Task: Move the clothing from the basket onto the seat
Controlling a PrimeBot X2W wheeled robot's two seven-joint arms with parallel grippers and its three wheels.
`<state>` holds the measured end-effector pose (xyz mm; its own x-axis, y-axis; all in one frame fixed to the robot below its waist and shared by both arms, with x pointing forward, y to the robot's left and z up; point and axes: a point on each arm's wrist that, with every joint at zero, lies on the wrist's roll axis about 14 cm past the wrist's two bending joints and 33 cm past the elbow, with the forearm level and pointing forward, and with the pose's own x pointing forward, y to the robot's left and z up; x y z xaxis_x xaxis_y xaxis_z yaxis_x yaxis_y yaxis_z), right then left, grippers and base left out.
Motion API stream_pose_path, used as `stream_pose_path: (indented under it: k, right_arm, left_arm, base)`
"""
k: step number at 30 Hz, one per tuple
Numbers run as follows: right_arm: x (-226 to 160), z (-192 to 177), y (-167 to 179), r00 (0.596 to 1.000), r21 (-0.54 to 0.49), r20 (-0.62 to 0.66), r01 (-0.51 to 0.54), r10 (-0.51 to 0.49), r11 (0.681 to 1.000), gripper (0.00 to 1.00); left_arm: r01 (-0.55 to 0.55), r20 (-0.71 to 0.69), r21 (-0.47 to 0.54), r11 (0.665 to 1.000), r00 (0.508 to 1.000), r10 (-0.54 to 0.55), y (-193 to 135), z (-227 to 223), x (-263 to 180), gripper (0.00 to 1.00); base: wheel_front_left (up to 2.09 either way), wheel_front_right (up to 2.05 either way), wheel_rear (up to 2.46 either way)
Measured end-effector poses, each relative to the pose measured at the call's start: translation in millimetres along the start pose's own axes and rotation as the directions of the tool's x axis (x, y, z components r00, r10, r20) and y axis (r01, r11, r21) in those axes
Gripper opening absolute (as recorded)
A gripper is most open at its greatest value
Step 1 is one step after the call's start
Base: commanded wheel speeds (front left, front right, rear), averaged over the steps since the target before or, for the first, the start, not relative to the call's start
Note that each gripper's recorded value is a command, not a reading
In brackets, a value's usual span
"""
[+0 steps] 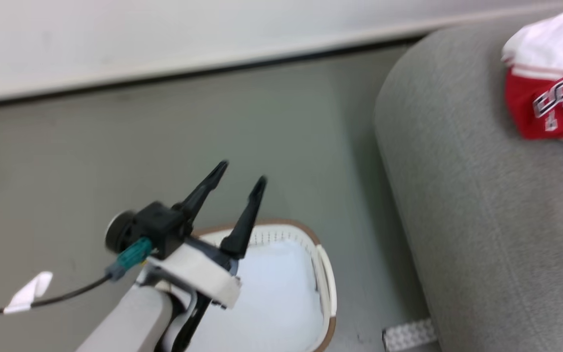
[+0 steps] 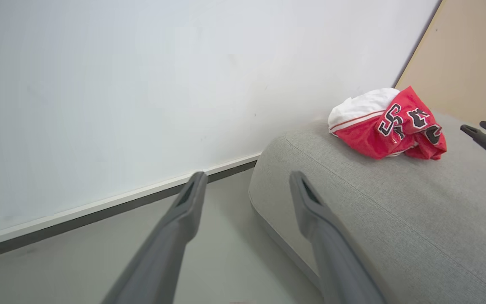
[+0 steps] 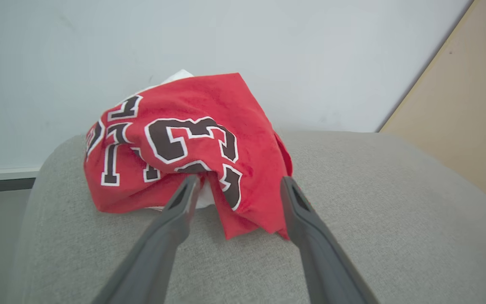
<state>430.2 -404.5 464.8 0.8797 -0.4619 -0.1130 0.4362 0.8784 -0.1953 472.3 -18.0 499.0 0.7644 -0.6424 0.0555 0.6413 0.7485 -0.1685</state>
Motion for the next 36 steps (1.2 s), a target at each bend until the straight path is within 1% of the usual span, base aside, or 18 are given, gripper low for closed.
stream_pose_path:
  k: [2, 4, 5, 6, 8, 13, 18, 21, 24, 26, 30, 36]
  right_arm:
    - [-14.1, 10.7, -0.9, 0.999, 0.007, 0.036, -0.02, 0.02, 1.0, 1.0]
    - [-27.4, 23.3, 7.7, 0.995, 0.023, 0.082, -0.055, 0.053, 0.998, 1.0]
    - [-41.8, 34.0, 23.4, 0.988, 0.051, 0.123, -0.104, 0.097, 0.993, 1.0]
    - [-48.7, 40.0, 31.2, 0.983, 0.076, 0.146, -0.127, 0.115, 0.989, 1.0]
    - [-62.6, 52.2, 45.7, 0.969, 0.091, 0.191, -0.178, 0.159, 0.98, 1.0]
    - [-100.8, 65.7, 86.7, 0.93, 0.151, 0.258, -0.306, 0.262, 0.94, 1.0]
    - [-135.1, 64.5, 122.3, 0.891, 0.17, 0.277, -0.415, 0.361, 0.894, 1.0]
    - [-149.1, 62.2, 133.1, 0.876, 0.186, 0.28, -0.452, 0.394, 0.873, 1.0]
    - [-159.0, 57.3, 141.6, 0.865, 0.187, 0.273, -0.477, 0.421, 0.859, 1.0]
    - [-163.9, 52.1, 144.7, 0.863, 0.186, 0.261, -0.485, 0.433, 0.855, 1.0]
    - [-173.6, 40.8, 147.9, 0.86, 0.194, 0.237, -0.497, 0.451, 0.846, 1.0]
    - [-178.9, 32.8, 148.7, 0.861, 0.206, 0.218, -0.501, 0.459, 0.841, 1.0]
  left_arm:
    - [-0.033, 0.017, 0.008, 0.999, 0.999, 0.033, 0.9, 8.9, -10.8, 1.0]
    - [-0.064, 0.03, 0.019, 0.998, 0.998, 0.063, 0.4, 15.9, -22.6, 1.0]
    - [-0.108, 0.047, 0.017, 0.994, 0.993, 0.107, 2.6, 22.7, -35.2, 1.0]
    - [-0.128, 0.05, 0.019, 0.992, 0.991, 0.127, 3.5, 24.1, -42.2, 1.0]
    - [-0.168, 0.061, 0.03, 0.985, 0.984, 0.166, 5.3, 28.4, -56.3, 1.0]
    - [-0.28, 0.069, 0.043, 0.959, 0.958, 0.277, 14.0, 30.5, -94.7, 1.0]
    - [-0.406, 0.072, 0.039, 0.913, 0.913, 0.403, 29.8, 28.6, -134.0, 1.0]
    - [-0.465, 0.093, 0.029, 0.885, 0.882, 0.461, 37.0, 33.0, -153.7, 1.0]
    - [-0.499, 0.115, 0.021, 0.866, 0.862, 0.494, 41.3, 37.0, -168.3, 1.0]
    - [-0.508, 0.114, 0.025, 0.861, 0.857, 0.503, 41.2, 34.6, -176.3, 1.0]
    - [-0.551, 0.114, 0.001, 0.835, 0.829, 0.547, 45.4, 30.6, -191.7, 1.0]
    - [-0.565, 0.092, -0.009, 0.825, 0.821, 0.563, 41.2, 18.4, -203.3, 1.0]
  base:
    - [0.0, 0.0, 0.0]
    - [0.0, 0.0, 0.0]
    - [0.0, 0.0, 0.0]
    - [0.0, 0.0, 0.0]
    - [0.0, 0.0, 0.0]
    - [0.0, 0.0, 0.0]
    - [0.0, 0.0, 0.0]
    - [0.0, 0.0, 0.0]
    - [0.0, 0.0, 0.0]
    - [0.0, 0.0, 0.0]
    - [0.0, 0.0, 0.0]
    - [0.0, 0.0, 0.0]
